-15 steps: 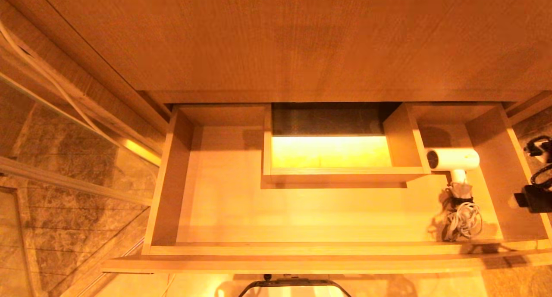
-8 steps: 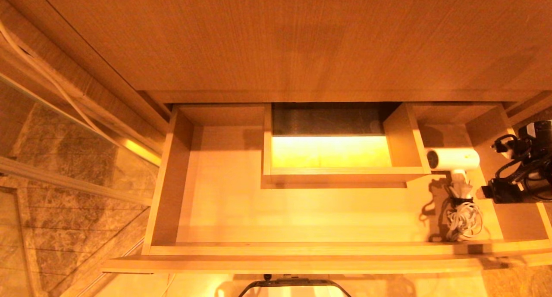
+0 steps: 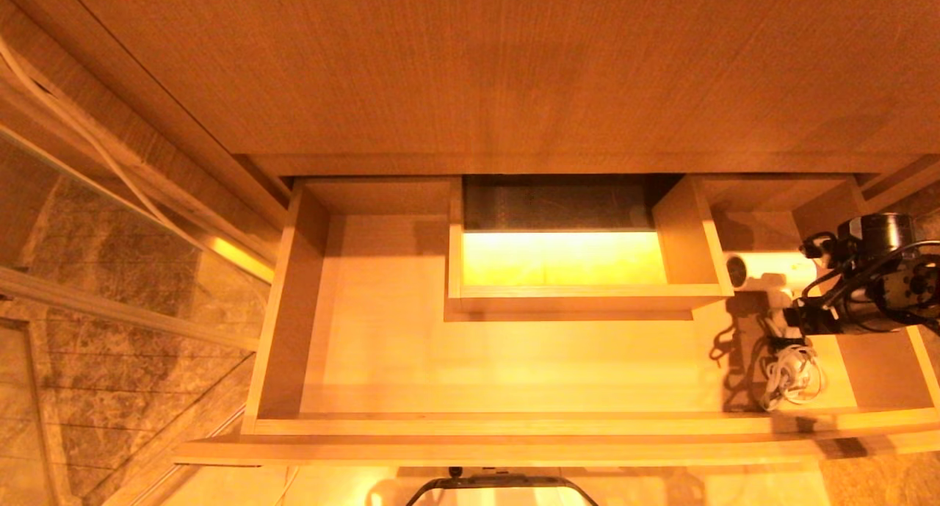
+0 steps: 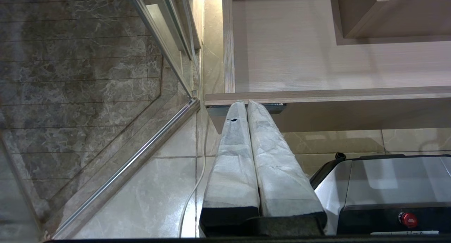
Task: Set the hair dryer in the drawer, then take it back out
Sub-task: Take the hairdryer out
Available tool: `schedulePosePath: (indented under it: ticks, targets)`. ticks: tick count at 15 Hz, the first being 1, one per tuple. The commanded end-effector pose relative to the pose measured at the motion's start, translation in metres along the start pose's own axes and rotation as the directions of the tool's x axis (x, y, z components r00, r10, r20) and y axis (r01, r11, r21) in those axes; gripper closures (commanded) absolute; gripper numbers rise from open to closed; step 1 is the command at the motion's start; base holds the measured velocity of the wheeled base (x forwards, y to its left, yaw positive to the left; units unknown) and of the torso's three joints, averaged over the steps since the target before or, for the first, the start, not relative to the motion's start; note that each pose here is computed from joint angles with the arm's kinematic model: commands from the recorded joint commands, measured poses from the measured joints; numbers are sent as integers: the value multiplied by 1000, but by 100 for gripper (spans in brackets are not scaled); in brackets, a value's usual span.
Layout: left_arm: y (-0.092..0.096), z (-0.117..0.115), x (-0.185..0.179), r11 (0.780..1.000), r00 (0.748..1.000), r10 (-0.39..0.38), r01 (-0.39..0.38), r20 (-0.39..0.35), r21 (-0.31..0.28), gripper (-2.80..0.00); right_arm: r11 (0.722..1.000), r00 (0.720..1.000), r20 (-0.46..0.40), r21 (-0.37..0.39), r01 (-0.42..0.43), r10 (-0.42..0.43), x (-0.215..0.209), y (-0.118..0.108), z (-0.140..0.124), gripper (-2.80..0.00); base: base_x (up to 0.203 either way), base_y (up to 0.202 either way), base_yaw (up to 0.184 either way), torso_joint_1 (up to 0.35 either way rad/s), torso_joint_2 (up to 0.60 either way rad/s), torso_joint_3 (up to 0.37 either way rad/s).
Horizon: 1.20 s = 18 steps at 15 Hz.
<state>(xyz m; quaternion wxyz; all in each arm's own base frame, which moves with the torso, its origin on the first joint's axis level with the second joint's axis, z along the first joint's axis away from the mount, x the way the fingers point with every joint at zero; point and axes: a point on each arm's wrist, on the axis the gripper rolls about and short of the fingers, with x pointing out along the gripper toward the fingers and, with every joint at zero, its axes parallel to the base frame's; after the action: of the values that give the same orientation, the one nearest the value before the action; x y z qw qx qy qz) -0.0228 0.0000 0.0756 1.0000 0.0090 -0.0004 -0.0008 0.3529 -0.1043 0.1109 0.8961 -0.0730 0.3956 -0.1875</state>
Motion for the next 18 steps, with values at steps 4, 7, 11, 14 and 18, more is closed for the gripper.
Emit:
schedulePosePath:
  ticks: [4,7,11,14,18]
  targets:
    - [0,0,0,1000,1000,0,0,-1,0,0,998,999,2,-37,-48,48,30,7,7,-280,0,0,0,0,0,0]
    - [0,0,0,1000,1000,0,0,-1,0,0,992,995,32,-85,-96,99,37,8,11,-280,0,0,0,0,0,0]
    - [0,0,0,1000,1000,0,0,-1,0,0,991,994,42,-97,-94,98,39,7,11,-280,0,0,0,0,0,0]
    - [0,0,0,1000,1000,0,0,-1,0,0,991,995,30,-96,-91,94,42,5,8,-280,0,0,0,0,0,0]
    - [0,0,0,1000,1000,0,0,-1,0,0,989,996,-5,-116,-94,94,54,4,2,-280,0,0,0,0,0,0]
